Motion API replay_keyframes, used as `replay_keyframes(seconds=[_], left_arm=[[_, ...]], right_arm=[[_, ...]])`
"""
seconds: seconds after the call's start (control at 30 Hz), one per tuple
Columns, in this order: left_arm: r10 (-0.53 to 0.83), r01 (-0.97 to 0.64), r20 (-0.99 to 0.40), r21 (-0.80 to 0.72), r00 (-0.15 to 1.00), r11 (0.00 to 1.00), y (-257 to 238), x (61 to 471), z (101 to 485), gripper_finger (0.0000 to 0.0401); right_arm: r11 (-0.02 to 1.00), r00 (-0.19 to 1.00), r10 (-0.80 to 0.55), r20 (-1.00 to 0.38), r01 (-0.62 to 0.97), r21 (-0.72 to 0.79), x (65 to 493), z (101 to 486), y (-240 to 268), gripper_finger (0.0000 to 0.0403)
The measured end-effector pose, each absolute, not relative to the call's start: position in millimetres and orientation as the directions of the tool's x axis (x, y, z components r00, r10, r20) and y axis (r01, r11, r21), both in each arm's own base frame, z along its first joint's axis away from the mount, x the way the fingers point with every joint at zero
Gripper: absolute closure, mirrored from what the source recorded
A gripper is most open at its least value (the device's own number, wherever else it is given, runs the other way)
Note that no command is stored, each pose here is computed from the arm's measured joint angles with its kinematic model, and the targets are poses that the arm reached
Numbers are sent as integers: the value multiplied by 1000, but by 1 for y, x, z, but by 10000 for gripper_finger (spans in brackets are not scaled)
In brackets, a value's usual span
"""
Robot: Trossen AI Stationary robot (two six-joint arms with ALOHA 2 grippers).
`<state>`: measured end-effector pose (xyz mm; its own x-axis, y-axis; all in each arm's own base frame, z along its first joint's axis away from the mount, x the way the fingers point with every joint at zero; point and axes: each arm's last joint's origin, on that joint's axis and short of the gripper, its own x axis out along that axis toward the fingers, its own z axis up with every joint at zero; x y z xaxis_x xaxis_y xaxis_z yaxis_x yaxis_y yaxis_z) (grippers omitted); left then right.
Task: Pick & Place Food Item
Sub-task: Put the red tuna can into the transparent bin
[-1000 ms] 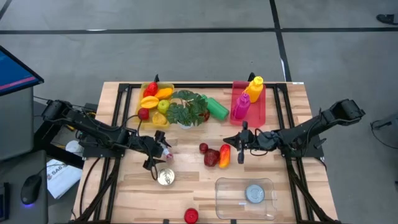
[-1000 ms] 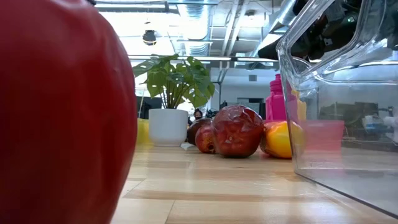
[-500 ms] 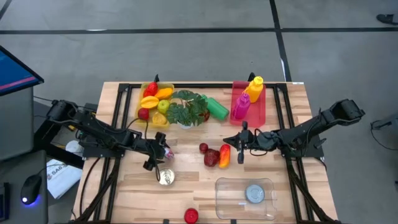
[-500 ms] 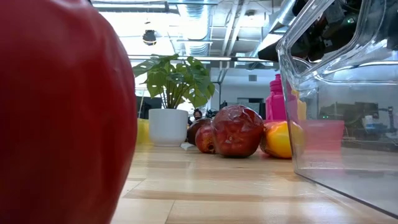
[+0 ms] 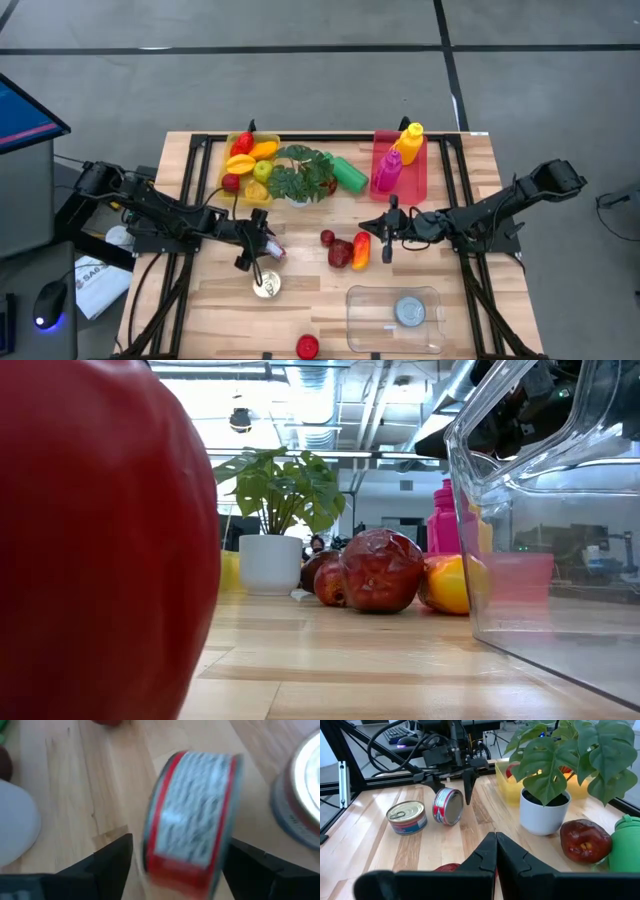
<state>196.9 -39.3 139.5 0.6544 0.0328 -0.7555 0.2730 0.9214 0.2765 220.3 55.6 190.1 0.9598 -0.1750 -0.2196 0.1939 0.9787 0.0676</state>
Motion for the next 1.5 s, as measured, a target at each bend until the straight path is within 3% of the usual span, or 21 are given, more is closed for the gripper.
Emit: replay_keyframes(seconds=[0.37,0.6,0.9,1.5], left_arm=[[14,265,-749,252,662,931,-35,199,141,225],[-53,287,-705,218,707,933,-38,204,145,244],[-100,270,-676,150,730,951,-40,207,147,194],[-151,288,-642,113,751,951,-46,234,115,107]], right_arm=[[979,960,-175,-220,194,67,220,190,56,403],[979,960,-175,-220,194,67,220,190,56,403],[979,960,-175,-220,194,67,220,190,56,403],[979,958,-175,-226,194,64,220,190,56,403]])
